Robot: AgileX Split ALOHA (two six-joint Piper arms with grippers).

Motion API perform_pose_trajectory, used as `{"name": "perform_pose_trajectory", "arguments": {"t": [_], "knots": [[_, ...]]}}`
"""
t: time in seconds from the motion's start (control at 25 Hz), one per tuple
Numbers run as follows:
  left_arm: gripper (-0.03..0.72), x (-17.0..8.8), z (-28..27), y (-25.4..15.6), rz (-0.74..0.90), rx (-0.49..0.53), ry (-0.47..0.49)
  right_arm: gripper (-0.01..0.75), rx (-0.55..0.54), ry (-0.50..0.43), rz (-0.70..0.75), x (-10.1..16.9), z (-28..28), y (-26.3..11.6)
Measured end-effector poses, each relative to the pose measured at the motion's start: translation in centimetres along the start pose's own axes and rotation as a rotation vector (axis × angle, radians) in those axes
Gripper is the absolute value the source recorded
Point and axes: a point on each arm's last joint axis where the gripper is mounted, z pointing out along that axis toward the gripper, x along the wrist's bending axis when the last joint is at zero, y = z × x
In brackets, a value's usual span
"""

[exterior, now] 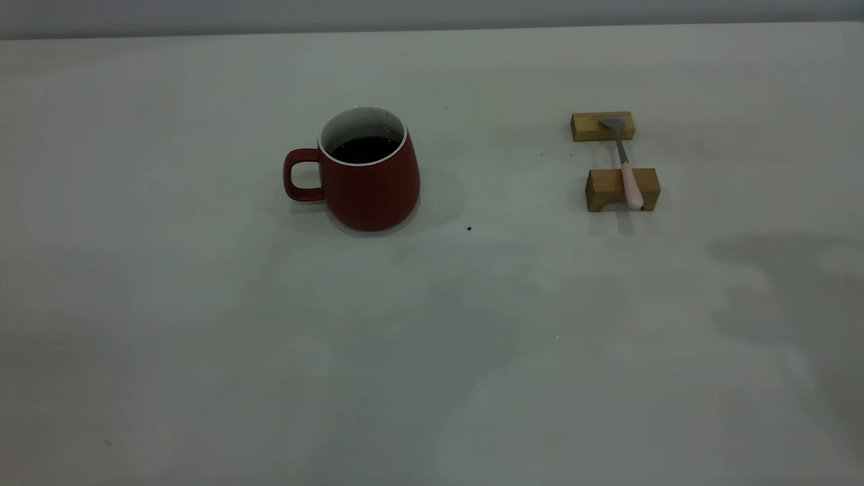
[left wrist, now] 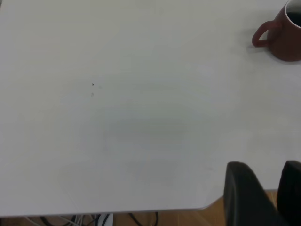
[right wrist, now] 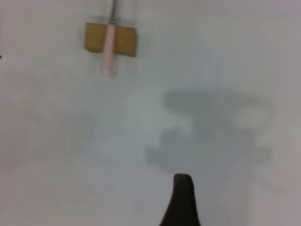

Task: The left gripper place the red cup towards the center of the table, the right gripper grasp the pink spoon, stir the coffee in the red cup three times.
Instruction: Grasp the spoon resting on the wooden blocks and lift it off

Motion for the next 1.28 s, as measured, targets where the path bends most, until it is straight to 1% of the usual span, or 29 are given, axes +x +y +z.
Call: {"name": "perform_pose_trajectory", "arguments": {"t": [0.16, 0.36, 0.48, 0.8, 1.08, 1.28], "knots": [[0.244, 0.0, 0.0, 0.0, 0.000, 0.000, 0.000, 0.715, 0.066, 0.027, -0.048, 1.6, 4.6, 1.8], [0.244, 0.0, 0.0, 0.0, 0.000, 0.000, 0.000, 0.713, 0.138, 0.052, -0.104, 3.7, 9.4, 3.0], [0.244, 0.0, 0.0, 0.0, 0.000, 0.000, 0.000, 0.708, 0.162, 0.061, -0.120, 4.7, 11.8, 3.8], [0.244, 0.0, 0.0, 0.0, 0.000, 0.000, 0.000, 0.700, 0.226, 0.066, -0.104, 5.1, 17.8, 4.9], [0.244, 0.0, 0.0, 0.0, 0.000, 0.000, 0.000, 0.697, 0.271, 0.078, -0.092, 5.3, 20.9, 5.1], [0.244, 0.0, 0.0, 0.0, 0.000, 0.000, 0.000, 0.695, 0.287, 0.093, -0.096, 5.8, 21.9, 4.8]]}}
